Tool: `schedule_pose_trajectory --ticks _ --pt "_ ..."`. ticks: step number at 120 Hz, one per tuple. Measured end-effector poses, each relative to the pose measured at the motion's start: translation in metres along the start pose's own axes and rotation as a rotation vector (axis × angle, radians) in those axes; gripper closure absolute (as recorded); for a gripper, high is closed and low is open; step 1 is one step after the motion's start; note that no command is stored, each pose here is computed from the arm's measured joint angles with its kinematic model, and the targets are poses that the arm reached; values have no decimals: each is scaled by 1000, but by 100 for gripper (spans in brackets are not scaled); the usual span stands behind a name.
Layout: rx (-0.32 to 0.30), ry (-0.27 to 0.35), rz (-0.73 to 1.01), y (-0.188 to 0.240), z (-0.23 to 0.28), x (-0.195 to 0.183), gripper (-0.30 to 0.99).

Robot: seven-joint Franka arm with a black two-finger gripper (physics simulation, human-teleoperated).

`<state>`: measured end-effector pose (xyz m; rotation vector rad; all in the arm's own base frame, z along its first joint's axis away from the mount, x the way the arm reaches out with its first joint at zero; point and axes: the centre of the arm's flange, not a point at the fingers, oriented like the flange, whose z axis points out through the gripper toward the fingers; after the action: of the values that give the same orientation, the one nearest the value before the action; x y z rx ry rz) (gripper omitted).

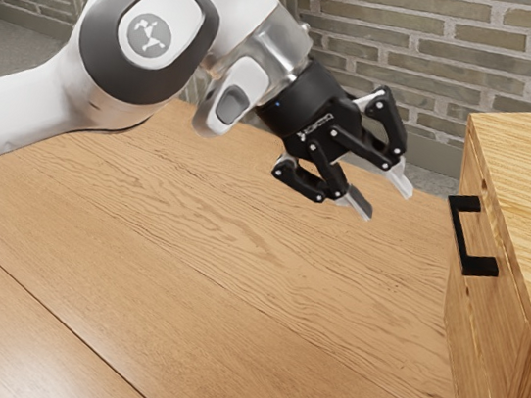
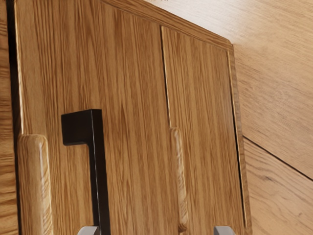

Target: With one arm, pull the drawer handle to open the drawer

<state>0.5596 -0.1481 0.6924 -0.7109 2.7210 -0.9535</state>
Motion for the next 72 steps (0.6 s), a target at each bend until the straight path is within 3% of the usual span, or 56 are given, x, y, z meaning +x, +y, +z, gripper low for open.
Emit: schedule_pose_trajectory --ticks 42,72 --pt "88 29 106 -18 38 -10 45" --pt "106 55 114 -9 55 -13 47"
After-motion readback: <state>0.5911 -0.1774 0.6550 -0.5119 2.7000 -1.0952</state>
